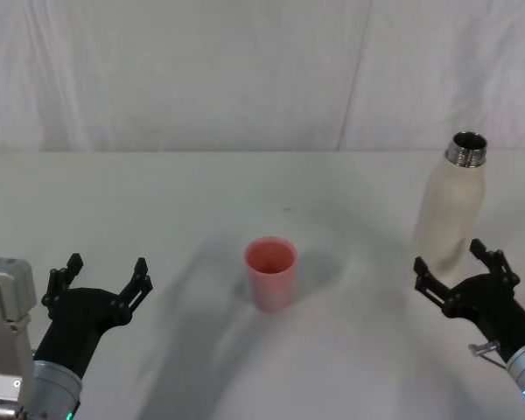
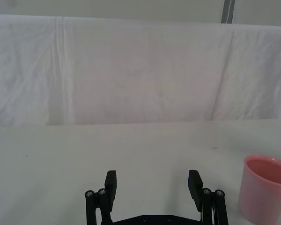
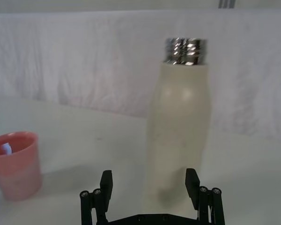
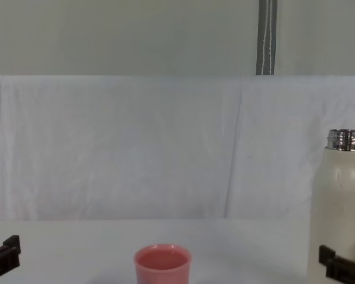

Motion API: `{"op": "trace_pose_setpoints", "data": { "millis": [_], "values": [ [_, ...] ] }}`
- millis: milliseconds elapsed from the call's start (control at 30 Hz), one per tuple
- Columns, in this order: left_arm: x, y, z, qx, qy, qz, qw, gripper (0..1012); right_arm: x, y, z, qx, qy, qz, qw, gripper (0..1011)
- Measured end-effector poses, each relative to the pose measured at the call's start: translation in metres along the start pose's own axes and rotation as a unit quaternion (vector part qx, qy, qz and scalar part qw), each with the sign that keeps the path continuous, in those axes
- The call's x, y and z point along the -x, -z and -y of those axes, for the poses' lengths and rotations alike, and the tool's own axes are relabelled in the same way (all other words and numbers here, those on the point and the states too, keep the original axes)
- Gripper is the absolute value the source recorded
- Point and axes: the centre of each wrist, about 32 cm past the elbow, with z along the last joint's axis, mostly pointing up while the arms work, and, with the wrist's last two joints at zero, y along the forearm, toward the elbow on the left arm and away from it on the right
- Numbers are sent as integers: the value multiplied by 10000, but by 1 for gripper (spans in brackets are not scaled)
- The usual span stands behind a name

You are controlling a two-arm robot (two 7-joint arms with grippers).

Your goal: Grasp the thermos with one hand and pour water into the cup lid.

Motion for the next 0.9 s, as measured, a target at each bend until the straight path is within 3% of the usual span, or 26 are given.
{"op": "trace_pose_setpoints", "data": {
  "millis": [333,900],
  "values": [
    [0,0,0,0,0,0,10000,1001,109,104,-3,72,-228,-63,9997,1001],
    [0,0,0,0,-1,0,10000,1001,180,192,-38,123,-366,-131,9992,1001]
  ]
}}
